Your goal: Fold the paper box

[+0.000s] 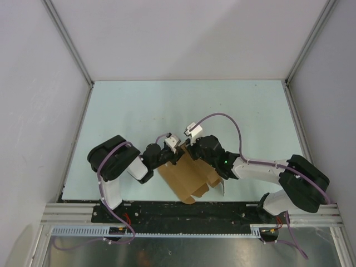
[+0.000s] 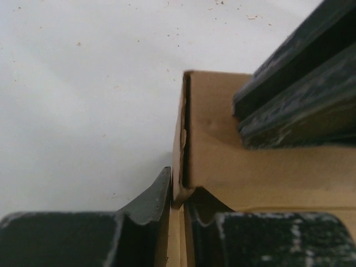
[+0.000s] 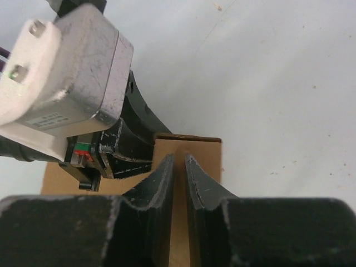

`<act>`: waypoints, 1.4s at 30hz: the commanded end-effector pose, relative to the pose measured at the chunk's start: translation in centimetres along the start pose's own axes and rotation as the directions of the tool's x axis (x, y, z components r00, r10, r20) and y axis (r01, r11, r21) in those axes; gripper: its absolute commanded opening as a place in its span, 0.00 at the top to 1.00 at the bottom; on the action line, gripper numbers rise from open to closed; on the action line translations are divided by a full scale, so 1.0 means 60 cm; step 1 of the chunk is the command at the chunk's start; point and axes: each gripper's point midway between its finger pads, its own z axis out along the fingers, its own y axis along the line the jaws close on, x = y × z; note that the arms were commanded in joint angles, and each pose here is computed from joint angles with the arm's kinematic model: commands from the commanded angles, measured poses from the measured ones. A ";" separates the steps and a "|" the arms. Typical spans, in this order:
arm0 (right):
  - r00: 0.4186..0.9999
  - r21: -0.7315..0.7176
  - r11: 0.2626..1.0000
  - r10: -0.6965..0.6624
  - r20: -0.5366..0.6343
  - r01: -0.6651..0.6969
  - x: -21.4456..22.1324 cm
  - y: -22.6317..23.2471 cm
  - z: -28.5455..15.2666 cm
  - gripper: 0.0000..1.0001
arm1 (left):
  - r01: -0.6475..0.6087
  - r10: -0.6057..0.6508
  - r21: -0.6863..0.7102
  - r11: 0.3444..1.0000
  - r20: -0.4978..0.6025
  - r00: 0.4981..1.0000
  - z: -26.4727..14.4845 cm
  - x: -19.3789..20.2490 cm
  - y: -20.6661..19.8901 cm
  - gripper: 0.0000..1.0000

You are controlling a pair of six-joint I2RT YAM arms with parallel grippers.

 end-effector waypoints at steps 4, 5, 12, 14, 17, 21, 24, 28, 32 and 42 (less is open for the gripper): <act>1.000 0.010 1.000 0.029 -0.010 -0.029 0.012 -0.008 0.018 0.83 | -0.082 0.080 0.003 0.997 0.173 0.982 0.026 -0.078 -0.001 0.77; 0.999 0.010 0.999 0.031 -0.013 -0.031 0.014 -0.009 0.019 0.83 | -0.082 0.080 0.004 0.997 0.172 0.982 0.026 -0.077 -0.002 0.77; 0.999 0.021 0.999 0.042 -0.030 -0.041 0.026 -0.018 0.022 0.84 | -0.081 0.079 0.004 0.997 0.167 0.983 0.027 -0.074 -0.001 0.77; 0.998 0.026 0.999 0.043 -0.039 -0.043 0.031 -0.021 0.024 0.85 | -0.080 0.078 0.004 0.997 0.166 0.983 0.027 -0.073 -0.001 0.77; 0.998 0.032 0.999 0.041 -0.057 -0.039 0.042 -0.024 0.026 0.85 | -0.078 0.076 0.005 0.997 0.157 0.985 0.026 -0.067 -0.001 0.77; 0.996 0.028 0.999 0.036 -0.083 -0.033 0.052 -0.023 0.024 0.87 | -0.075 0.075 -0.006 0.997 0.148 0.986 0.020 -0.062 0.001 0.78; 0.994 0.020 1.000 0.026 -0.106 -0.024 0.060 -0.022 0.018 0.88 | -0.071 0.071 -0.010 0.997 0.147 0.987 0.014 -0.062 0.000 0.77; 0.995 0.025 1.000 0.018 -0.099 -0.015 0.049 -0.025 0.009 0.88 | -0.053 0.057 -0.032 0.998 0.137 0.989 -0.007 -0.057 0.002 0.72; 0.997 0.027 1.000 0.012 -0.075 -0.010 0.036 -0.028 0.008 0.86 | 0.005 0.003 -0.054 0.999 0.137 0.991 -0.029 -0.056 0.002 0.67; 0.997 0.051 0.998 0.021 0.068 -0.024 -0.052 -0.042 -0.027 0.64 | 0.174 -0.168 -0.033 0.984 0.149 0.975 -0.098 -0.067 -0.029 0.62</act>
